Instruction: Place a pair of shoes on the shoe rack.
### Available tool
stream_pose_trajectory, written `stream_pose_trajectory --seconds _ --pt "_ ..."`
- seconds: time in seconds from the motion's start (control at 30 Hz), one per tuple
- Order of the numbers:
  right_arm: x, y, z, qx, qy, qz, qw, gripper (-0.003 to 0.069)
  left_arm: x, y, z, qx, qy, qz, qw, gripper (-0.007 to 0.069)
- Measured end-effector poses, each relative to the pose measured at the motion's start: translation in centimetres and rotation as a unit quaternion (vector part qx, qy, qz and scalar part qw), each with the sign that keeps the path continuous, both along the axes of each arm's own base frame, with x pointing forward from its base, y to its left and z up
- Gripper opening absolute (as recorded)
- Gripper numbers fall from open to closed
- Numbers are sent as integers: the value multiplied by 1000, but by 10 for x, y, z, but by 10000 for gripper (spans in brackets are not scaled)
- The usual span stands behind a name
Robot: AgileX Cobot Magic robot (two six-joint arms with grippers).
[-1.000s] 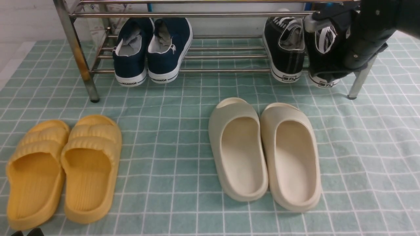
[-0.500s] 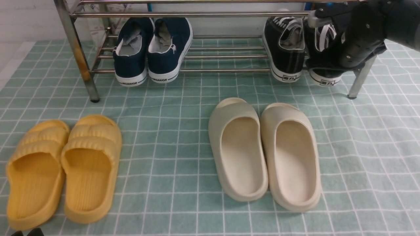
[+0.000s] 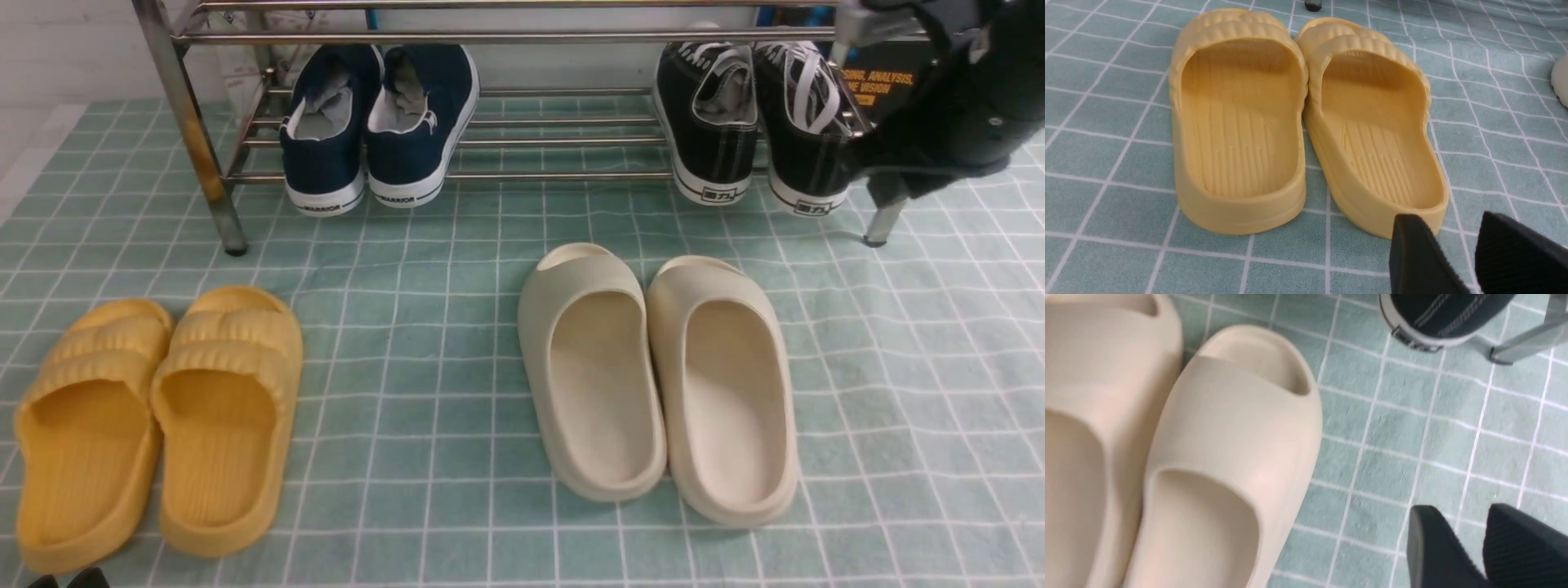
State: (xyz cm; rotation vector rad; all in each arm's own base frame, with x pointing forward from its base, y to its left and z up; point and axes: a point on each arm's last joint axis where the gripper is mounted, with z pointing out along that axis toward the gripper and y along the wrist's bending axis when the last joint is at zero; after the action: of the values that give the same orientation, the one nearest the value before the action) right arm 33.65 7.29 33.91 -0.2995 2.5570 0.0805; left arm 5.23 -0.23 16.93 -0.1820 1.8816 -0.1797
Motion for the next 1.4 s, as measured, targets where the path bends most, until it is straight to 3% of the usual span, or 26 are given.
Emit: stream_pose_trajectory --seconds 0.13,0.33,0.6,1.2,1.4 --pt "-41 -7 15 16 -31 1 999 130 0 0 0 0 0 0 1000 239" --pt "-125 -25 44 42 -140 1 989 28 0 0 0 0 0 0 1000 239" --pt "-187 -37 51 74 -231 0 970 5 0 0 0 0 0 0 1000 239" --pt "-210 -38 51 101 -220 5 970 5 0 0 0 0 0 0 1000 239" --pt "-225 -42 19 114 -313 5 943 5 0 0 0 0 0 0 1000 239"
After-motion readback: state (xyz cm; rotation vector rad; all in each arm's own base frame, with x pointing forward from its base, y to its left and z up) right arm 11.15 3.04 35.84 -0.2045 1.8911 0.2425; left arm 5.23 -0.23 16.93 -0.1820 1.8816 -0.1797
